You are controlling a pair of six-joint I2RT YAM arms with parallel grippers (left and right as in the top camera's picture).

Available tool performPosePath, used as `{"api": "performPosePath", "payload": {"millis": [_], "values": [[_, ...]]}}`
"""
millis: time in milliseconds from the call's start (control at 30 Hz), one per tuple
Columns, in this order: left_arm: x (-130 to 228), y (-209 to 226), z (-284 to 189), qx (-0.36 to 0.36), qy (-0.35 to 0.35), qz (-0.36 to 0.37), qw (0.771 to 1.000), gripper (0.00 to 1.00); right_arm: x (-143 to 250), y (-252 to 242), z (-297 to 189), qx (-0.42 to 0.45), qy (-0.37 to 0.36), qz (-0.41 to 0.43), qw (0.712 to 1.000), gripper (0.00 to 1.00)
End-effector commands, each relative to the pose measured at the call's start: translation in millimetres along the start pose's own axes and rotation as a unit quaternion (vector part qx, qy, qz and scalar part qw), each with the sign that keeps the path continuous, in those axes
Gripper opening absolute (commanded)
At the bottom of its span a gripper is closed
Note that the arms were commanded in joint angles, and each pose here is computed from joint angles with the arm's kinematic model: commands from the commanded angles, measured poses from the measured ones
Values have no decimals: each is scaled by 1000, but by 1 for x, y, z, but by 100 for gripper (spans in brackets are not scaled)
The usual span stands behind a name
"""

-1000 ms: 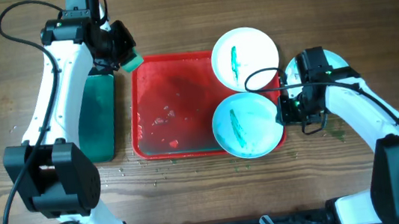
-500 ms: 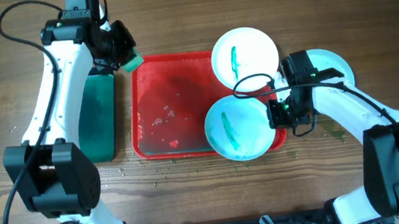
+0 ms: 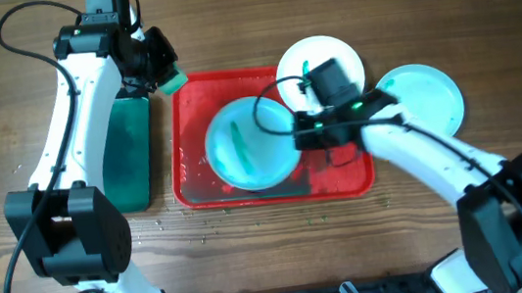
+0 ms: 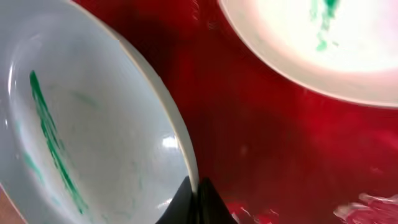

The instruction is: Clean dirty plates on tray and stack at the side

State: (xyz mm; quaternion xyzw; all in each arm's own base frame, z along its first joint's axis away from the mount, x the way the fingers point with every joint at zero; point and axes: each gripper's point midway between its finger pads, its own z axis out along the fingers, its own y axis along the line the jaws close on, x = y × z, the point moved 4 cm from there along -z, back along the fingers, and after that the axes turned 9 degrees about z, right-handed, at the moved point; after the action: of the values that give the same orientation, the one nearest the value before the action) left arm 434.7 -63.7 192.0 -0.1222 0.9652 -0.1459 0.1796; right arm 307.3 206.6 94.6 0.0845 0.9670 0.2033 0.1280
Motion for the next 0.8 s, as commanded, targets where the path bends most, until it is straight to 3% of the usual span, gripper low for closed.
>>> {"api": "performPosePath", "payload": {"millis": [0, 200, 300, 400, 600, 667, 767], "values": [[5, 4, 6, -12, 8, -6, 1000, 4, 0, 9, 18, 67, -83, 51, 993, 4], [12, 8, 13, -16, 19, -8, 1000, 4, 10, 18, 46, 58, -37, 23, 997, 5], [12, 8, 13, -16, 18, -8, 1000, 4, 7, 26, 49, 44, -21, 0, 999, 26], [12, 8, 13, -16, 19, -8, 1000, 4, 4, 32, 51, 39, -16, -35, 998, 34], [18, 5, 14, -18, 29, -4, 999, 4, 4, 37, 73, 32, 24, -75, 996, 34], [20, 1, 14, -17, 32, 0, 999, 4, 3, 37, 81, 37, 39, -74, 996, 22], [24, -1, 15, -20, 38, 4, 999, 4, 2, 36, 87, 43, 47, -71, 995, 15]]}}
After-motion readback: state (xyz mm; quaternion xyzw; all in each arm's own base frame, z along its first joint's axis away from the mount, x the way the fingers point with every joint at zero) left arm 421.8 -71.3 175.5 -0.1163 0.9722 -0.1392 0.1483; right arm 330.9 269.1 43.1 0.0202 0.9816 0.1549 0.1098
